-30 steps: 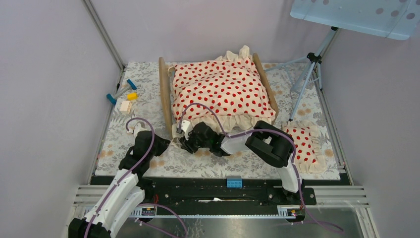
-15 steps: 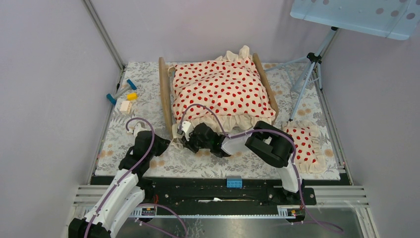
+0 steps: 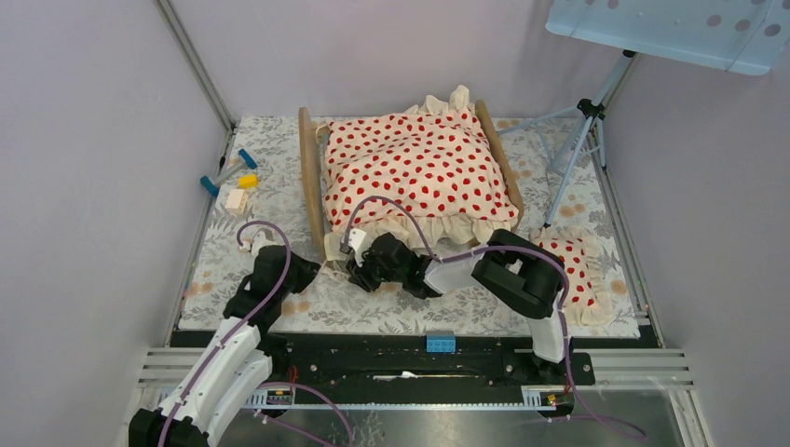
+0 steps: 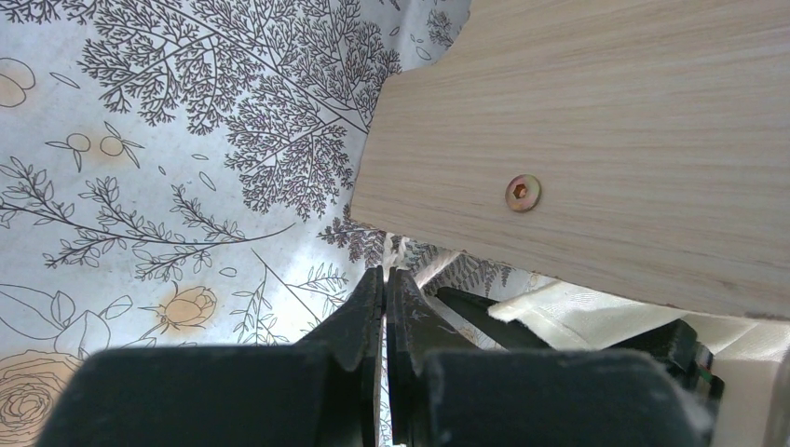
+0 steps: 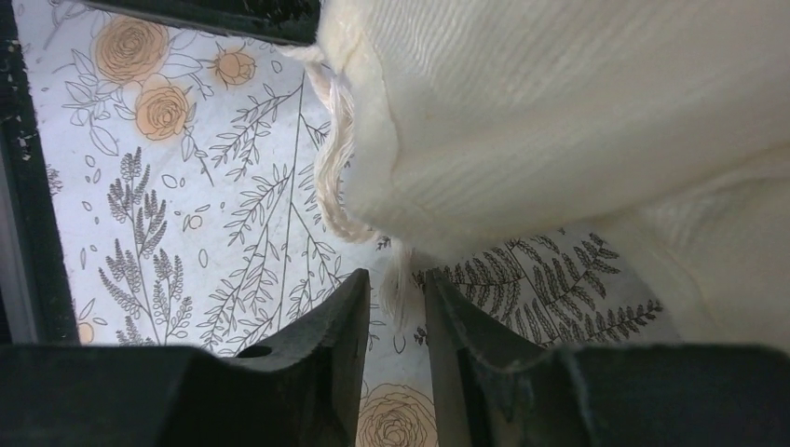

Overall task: Set up the pet bed
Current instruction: Tie the ropes to the bed frame.

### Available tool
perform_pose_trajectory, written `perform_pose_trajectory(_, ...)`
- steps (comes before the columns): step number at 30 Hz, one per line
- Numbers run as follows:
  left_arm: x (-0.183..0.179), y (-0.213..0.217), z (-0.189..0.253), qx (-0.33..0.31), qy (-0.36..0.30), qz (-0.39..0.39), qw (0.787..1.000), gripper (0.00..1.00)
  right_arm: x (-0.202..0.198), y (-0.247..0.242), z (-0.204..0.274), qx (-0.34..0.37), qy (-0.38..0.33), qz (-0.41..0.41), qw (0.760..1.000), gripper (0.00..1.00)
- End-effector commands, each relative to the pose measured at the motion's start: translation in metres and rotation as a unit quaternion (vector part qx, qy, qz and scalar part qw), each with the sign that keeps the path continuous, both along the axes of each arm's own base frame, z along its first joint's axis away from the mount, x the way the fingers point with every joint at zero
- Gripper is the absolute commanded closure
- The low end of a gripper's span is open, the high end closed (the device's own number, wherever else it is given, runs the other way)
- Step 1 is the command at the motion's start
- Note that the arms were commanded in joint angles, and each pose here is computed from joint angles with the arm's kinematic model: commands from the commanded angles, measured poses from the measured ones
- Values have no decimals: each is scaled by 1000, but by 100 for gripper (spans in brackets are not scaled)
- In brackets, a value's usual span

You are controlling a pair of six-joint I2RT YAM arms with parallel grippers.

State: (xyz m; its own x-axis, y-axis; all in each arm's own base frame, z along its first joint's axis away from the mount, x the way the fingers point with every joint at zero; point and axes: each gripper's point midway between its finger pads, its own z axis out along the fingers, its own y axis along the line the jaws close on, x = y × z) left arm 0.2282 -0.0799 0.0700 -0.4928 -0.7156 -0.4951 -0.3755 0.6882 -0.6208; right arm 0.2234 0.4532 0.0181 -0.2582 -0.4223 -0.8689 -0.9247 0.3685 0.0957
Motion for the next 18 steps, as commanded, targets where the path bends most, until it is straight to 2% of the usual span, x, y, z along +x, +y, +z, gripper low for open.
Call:
perform_pose_trajectory(1,12,-4,17,-6,-32,-3,999,100,-3,6,41,41,-24,9,999,63)
perform_pose_trajectory(10,13,-5,17,-8,-31,-5,999,100,-17,20,56,90,-27,59,994,56)
perform_pose_trajectory(18,12,-6,15,-10,-30,-7,999,100,-20,38,57,106,-37,82,990,52)
